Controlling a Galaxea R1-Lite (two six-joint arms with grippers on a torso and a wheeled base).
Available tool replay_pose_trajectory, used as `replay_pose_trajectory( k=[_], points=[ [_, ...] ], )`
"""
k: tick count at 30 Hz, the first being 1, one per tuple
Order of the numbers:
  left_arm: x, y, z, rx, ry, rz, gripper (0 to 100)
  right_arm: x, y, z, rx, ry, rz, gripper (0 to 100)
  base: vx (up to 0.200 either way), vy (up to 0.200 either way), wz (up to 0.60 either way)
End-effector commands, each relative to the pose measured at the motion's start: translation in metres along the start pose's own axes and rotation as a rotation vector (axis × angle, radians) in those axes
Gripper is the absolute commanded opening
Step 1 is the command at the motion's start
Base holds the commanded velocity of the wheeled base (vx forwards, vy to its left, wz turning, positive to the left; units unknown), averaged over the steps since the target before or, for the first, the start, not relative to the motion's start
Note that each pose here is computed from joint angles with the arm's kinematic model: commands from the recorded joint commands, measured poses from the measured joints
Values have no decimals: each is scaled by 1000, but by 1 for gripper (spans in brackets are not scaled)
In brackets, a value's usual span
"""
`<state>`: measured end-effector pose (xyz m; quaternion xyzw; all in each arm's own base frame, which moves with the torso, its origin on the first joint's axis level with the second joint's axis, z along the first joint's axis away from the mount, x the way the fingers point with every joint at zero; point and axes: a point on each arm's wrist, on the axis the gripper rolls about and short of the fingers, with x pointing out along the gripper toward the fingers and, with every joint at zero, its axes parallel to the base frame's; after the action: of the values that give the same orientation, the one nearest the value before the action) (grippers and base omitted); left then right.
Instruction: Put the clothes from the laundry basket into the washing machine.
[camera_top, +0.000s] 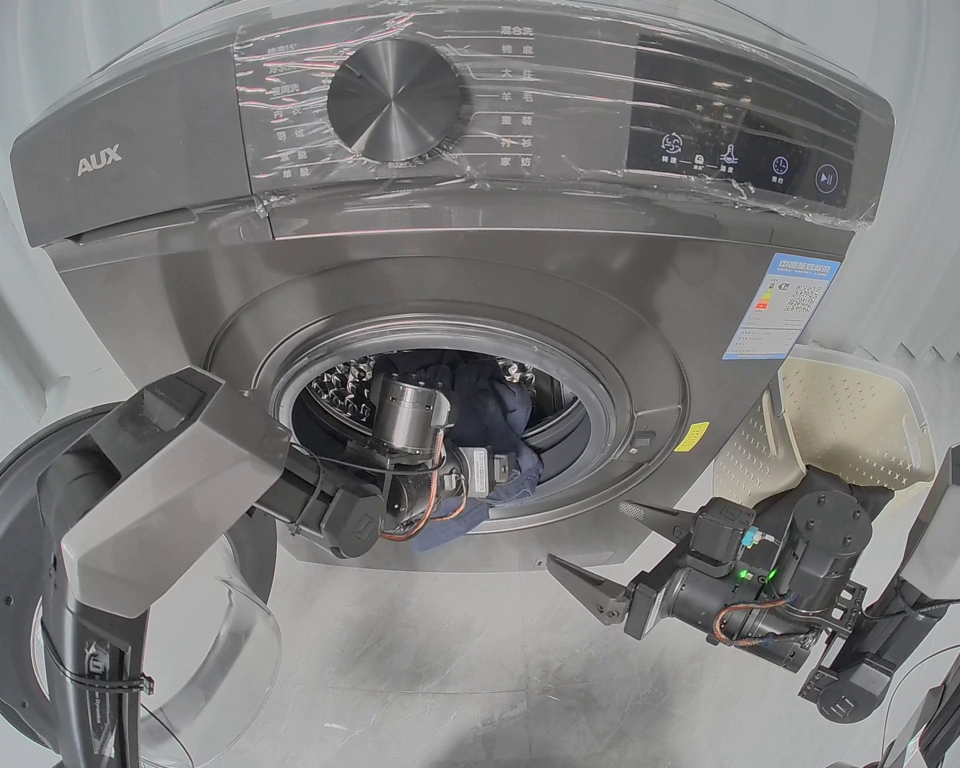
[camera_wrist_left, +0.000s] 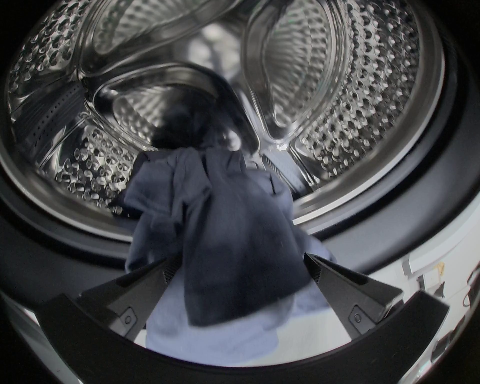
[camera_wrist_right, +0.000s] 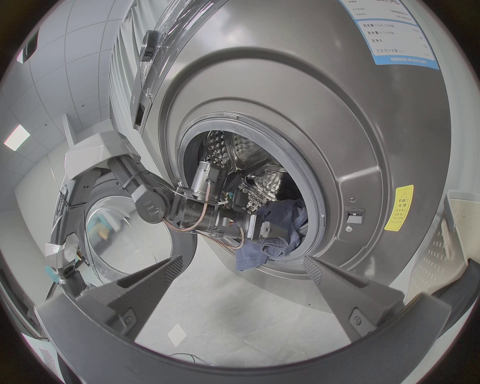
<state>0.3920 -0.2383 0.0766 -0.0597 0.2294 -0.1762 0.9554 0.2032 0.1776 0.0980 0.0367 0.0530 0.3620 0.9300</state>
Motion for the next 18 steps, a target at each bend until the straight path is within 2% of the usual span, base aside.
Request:
replay_pose_trajectory(
  k=[1,4,9,10,18],
  points=[
    [-21,-7,-5,22,55,-33,100,0,0,-1,-1,2,1,100,0,0,0],
    [-11,-4,-18,60,79,-26,100,0,1,-1,-1,2,2,100,0,0,0],
    [3,1,-28,65,56,-18,100,0,1,-1,-1,2,2,100,0,0,0],
    [6,2,-29,66,57,-16,0,0,1,-1,-1,2,2,100,0,0,0],
    [11,4,-22,59,29,-18,0,1,1,0,-1,0,2,100,0,0,0]
  ],
)
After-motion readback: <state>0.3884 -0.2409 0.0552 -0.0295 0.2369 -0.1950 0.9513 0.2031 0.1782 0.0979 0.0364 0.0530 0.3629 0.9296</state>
